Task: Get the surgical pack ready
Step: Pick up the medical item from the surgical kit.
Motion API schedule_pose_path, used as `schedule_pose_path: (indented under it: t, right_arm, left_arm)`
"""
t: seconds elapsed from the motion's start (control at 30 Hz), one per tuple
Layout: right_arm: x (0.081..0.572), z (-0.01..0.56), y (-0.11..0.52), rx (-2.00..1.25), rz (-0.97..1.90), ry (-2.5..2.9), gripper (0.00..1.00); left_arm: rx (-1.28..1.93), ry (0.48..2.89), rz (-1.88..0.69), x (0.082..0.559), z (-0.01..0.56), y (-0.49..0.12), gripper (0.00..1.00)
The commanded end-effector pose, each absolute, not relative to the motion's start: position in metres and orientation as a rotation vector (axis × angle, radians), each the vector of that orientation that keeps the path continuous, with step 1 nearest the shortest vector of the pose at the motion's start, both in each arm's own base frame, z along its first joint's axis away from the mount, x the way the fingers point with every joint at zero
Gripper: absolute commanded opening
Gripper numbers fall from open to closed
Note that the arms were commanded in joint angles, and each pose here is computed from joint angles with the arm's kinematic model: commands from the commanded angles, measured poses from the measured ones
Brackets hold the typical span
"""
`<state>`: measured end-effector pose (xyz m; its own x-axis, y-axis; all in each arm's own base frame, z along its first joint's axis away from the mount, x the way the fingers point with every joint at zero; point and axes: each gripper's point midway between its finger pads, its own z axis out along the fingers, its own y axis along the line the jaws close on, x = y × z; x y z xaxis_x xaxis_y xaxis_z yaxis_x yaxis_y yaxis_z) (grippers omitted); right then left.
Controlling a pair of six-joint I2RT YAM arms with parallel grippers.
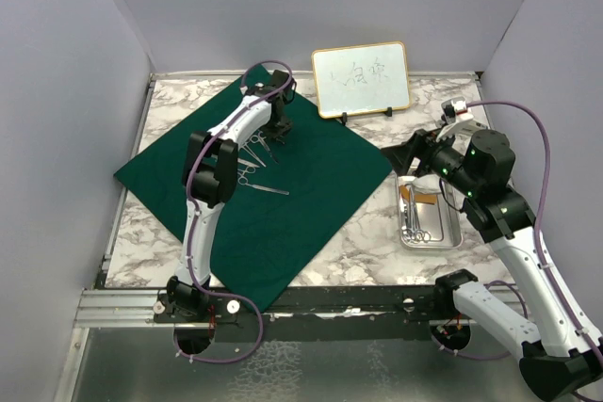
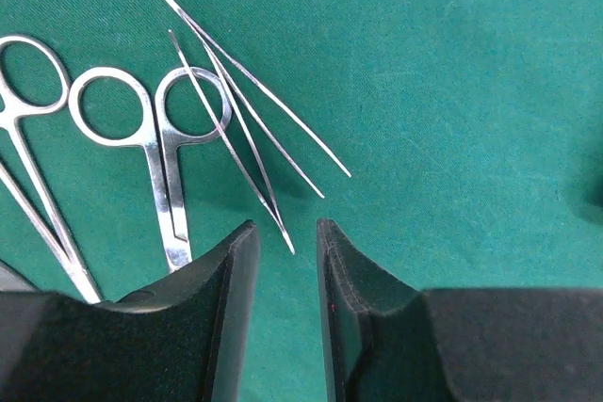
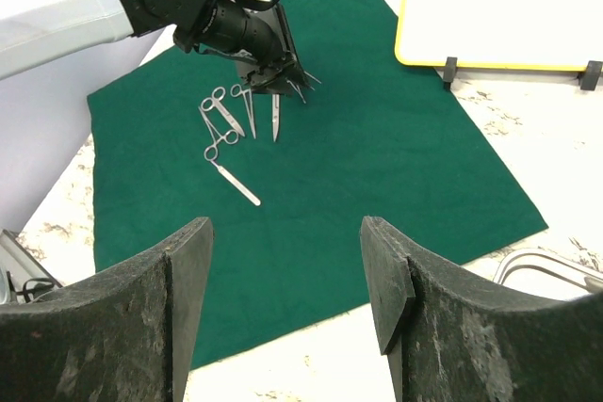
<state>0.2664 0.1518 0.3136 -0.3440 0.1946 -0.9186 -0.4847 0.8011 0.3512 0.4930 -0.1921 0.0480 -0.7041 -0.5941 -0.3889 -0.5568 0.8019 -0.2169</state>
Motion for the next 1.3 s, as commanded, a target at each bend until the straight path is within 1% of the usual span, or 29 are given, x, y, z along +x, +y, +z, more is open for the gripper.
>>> schedule_pose_path:
  t: [0.0, 0.2, 0.33, 0.5, 0.53, 0.63, 0.67, 0.83, 1.03, 1.13, 1.27]
  right_arm:
    - [0.267, 0.319, 0.150, -0.240, 0.687, 1.753, 0.64]
    - [0.268, 0.317, 0.151, -0.241, 0.691, 1.756, 0.64]
    - [0.267, 0.317, 0.151, -0.240, 0.696, 1.757, 0.64]
    - [0.267, 0.317, 0.151, -0.240, 0.699, 1.760, 0.64]
    - [0.267, 0.317, 0.152, -0.240, 0.699, 1.760, 0.64]
    - [0.267, 0.316, 0.152, -0.240, 0.701, 1.761, 0.64]
    - [0.267, 0.316, 0.152, -0.241, 0.702, 1.762, 0.64]
    - [0.267, 0.312, 0.154, -0.248, 0.713, 1.771, 0.64]
    - [0.267, 0.295, 0.169, -0.290, 0.793, 1.818, 0.64]
    - [0.266, 0.281, 0.180, -0.326, 0.868, 1.849, 0.64]
    - [0.259, 0.263, 0.205, -0.416, 1.046, 1.900, 0.64]
  left_arm:
    - [-0.937, 2.555, -0.124, 0.492, 0.043, -0.195, 0.33]
    - [-0.992, 2.554, -0.123, 0.490, 0.036, -0.195, 0.26]
    - [-1.004, 2.560, -0.124, 0.491, 0.032, -0.195, 0.19]
    - [-1.034, 2.566, -0.112, 0.490, 0.026, -0.192, 0.14]
    - [-1.036, 2.563, -0.113, 0.491, 0.027, -0.191, 0.12]
    - [-1.038, 2.563, -0.120, 0.489, 0.032, -0.191, 0.01]
    - [-1.038, 2.561, -0.128, 0.488, 0.036, -0.191, 0.00]
    - [-1.041, 2.517, -0.157, 0.473, 0.074, -0.183, 0.00]
    - [-0.998, 2.500, -0.207, 0.429, 0.113, -0.168, 0.00]
    - [-0.932, 2.495, -0.304, 0.404, 0.133, -0.168, 0.00]
    - [-0.774, 2.442, -0.516, 0.374, 0.160, -0.177, 0.00]
